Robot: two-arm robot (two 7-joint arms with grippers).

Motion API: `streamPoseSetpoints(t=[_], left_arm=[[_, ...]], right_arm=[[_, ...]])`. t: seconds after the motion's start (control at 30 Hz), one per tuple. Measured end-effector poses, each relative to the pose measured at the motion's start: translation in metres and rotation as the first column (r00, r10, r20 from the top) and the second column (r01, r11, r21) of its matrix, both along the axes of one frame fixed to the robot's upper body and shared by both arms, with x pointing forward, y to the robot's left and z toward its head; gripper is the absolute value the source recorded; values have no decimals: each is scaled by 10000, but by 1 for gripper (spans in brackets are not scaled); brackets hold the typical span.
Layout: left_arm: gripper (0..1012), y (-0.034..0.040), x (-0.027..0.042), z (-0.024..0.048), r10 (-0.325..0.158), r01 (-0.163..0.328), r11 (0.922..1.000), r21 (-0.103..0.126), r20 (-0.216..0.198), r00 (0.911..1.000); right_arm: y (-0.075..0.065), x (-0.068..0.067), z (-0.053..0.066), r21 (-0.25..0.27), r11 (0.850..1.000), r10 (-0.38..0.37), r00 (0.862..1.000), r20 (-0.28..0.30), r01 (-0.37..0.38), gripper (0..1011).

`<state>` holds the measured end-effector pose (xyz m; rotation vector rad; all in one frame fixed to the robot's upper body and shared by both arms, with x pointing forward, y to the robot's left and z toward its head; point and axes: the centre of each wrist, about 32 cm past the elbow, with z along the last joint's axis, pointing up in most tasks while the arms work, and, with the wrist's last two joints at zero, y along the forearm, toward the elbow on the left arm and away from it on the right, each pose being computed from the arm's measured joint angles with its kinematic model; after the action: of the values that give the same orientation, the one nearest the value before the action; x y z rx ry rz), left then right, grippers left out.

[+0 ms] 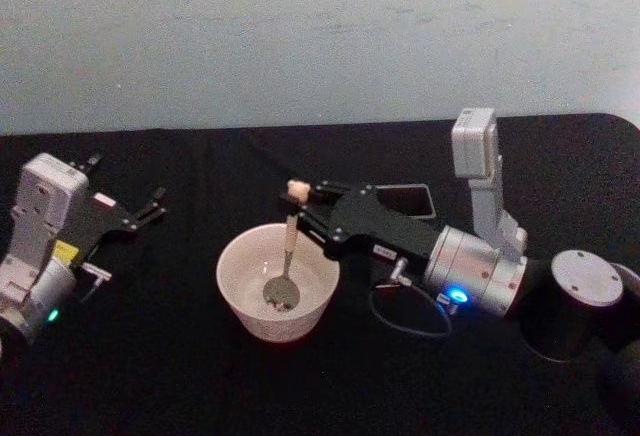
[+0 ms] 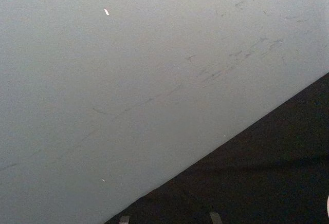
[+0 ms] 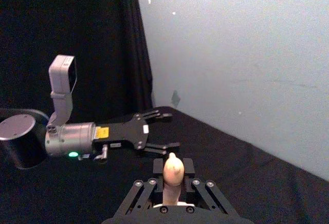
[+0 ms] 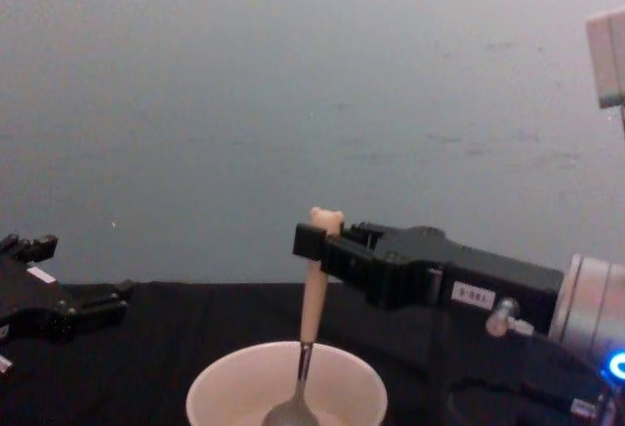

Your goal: Pick up the stirring spoon with one hand, stir inside the cup, then place it back in its original position.

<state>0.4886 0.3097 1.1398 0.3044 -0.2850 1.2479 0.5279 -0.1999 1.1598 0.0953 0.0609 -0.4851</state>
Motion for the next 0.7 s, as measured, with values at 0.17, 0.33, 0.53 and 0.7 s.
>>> streamPoseSetpoints(t=[0.17,0.33,0.53,0.7], left_arm=[[1001,0,0,0,0,0,10000,0,0,10000],[1001,0,0,0,0,0,10000,0,0,10000],[1001,0,0,0,0,0,10000,0,0,10000],[1001,0,0,0,0,0,10000,0,0,10000]], right_arm=[[68,-14,-40,-85,9997,213,9997,-74,-214,215],[136,-9,-71,-156,9993,350,9993,-116,-352,215],[214,22,-96,-233,9989,400,9991,-156,-404,215],[278,91,-115,-290,9992,257,9995,-189,-262,215]])
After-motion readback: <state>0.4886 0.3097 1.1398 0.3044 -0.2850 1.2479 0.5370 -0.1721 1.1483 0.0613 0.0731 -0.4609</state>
